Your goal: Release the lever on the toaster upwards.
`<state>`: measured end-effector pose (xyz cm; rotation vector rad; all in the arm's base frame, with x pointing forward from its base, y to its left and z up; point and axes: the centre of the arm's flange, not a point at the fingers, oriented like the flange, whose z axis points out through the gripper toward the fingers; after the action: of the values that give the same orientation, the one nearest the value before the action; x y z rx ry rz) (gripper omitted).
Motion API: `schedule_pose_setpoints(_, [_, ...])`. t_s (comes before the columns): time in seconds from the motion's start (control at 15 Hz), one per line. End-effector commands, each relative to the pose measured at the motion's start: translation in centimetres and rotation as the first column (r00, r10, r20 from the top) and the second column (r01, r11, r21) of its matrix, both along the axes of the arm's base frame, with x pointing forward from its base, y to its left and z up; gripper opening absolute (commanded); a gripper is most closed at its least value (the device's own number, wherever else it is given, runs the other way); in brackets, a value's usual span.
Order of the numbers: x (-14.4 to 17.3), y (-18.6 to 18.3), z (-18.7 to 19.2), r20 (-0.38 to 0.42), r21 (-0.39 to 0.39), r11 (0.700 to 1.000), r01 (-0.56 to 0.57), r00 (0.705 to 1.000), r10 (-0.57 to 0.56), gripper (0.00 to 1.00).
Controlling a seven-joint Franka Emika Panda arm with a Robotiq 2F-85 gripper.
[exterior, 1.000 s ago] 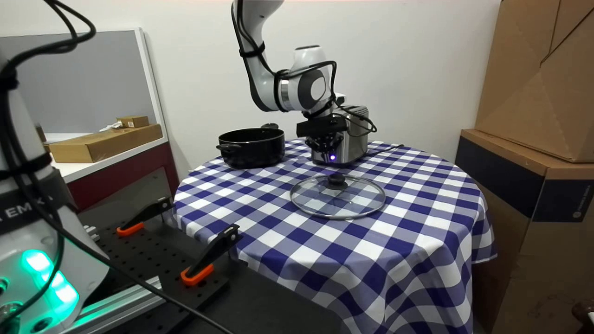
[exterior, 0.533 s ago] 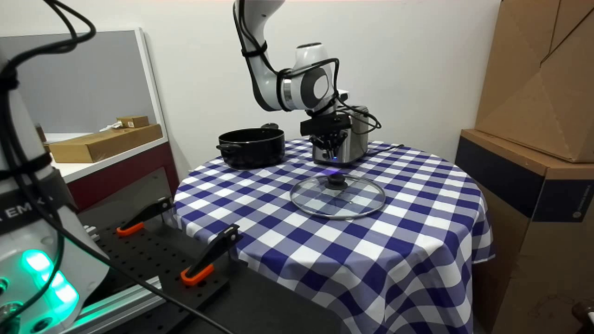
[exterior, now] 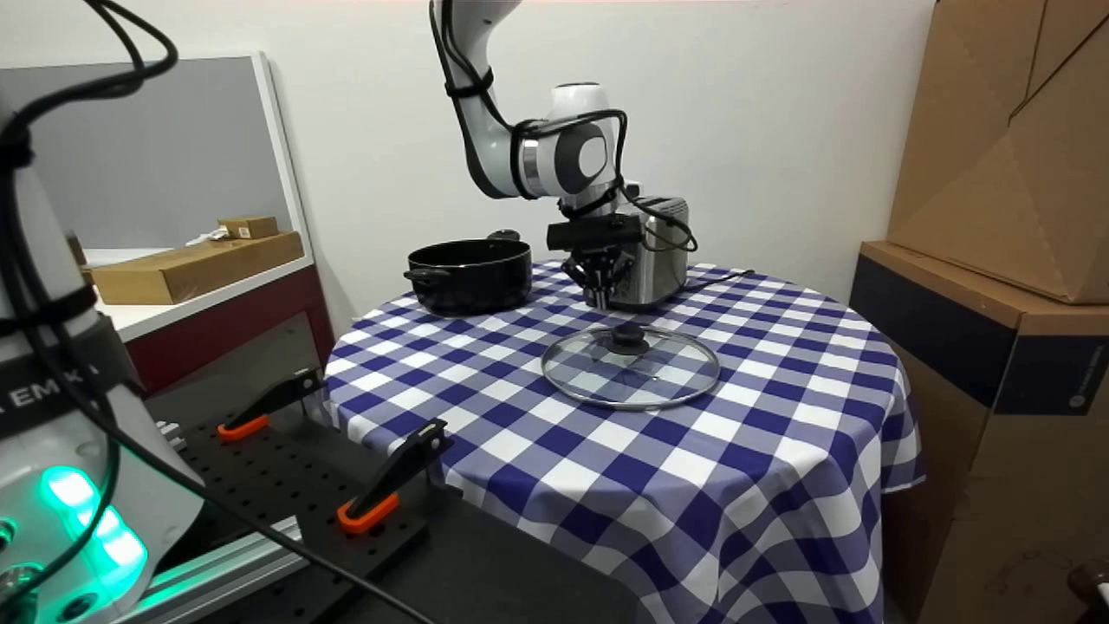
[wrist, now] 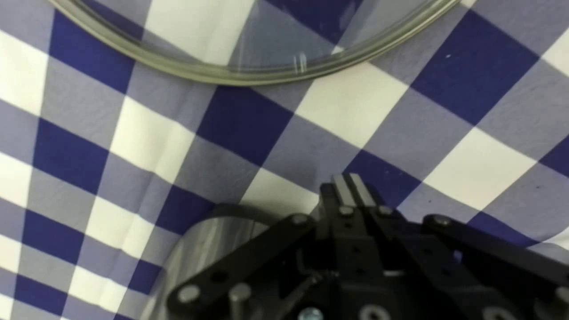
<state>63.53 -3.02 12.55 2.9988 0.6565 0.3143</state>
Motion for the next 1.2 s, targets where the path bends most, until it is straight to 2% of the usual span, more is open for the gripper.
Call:
schedule_pose_setpoints(0.0, [0.1, 0.6, 2.8, -0.107, 0.052, 0.999, 0.007, 0.994, -0.002, 0.0])
schedule_pose_setpoints(0.2, [-0.2, 1.0, 6.0, -0.125, 0.094, 0.994, 0.049, 0.991, -0.037, 0.0])
schedule_pose_setpoints(0.4, [-0.2, -0.1, 10.1, -0.088, 0.14, 0.978, 0.157, 0.985, -0.145, 0.0])
schedule_pose_setpoints(0.6, [-0.7, -1.7, 14.0, -0.039, 0.147, 0.963, 0.227, 0.974, -0.223, 0.0])
schedule_pose_setpoints(0.73, [-1.4, -2.6, 16.4, -0.036, 0.17, 0.947, 0.272, 0.962, -0.27, 0.0])
schedule_pose_setpoints(0.87, [-2.5, -2.8, 18.5, -0.049, 0.2, 0.931, 0.306, 0.952, -0.302, 0.0])
schedule_pose_setpoints(1.13, [-6.2, -2.2, 21.8, -0.146, 0.245, 0.905, 0.346, 0.937, -0.319, 0.0])
